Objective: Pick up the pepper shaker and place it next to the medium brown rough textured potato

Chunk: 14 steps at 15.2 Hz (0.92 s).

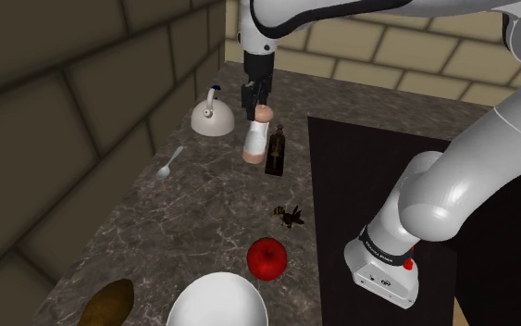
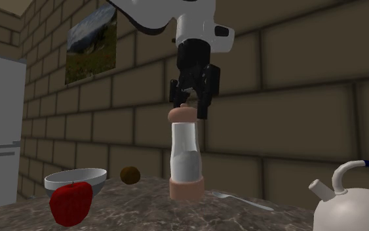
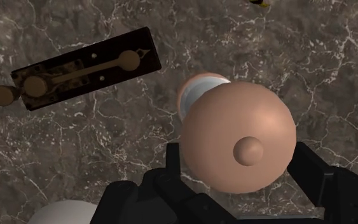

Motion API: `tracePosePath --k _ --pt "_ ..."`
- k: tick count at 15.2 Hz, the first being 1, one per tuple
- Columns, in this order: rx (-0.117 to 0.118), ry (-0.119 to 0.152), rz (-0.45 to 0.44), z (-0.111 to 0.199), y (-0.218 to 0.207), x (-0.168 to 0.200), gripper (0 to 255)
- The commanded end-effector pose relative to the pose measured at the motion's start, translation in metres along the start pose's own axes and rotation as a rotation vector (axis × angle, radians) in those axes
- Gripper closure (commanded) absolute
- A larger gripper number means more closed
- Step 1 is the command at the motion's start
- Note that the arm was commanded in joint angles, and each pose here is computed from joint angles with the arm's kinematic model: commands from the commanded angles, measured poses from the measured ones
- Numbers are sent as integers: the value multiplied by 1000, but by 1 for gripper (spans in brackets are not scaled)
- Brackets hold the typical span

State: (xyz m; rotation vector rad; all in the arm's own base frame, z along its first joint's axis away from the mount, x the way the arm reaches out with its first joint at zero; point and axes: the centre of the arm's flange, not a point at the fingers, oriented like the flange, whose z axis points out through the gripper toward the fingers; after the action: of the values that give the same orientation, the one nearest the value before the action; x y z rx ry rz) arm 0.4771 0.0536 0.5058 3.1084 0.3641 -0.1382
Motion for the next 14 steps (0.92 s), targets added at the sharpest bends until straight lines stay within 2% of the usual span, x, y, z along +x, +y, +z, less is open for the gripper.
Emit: tracePosePath --k 1,14 --pt "0 0 0 -11 1 -1 255" --pt "0 0 0 -79 0 -7 255"
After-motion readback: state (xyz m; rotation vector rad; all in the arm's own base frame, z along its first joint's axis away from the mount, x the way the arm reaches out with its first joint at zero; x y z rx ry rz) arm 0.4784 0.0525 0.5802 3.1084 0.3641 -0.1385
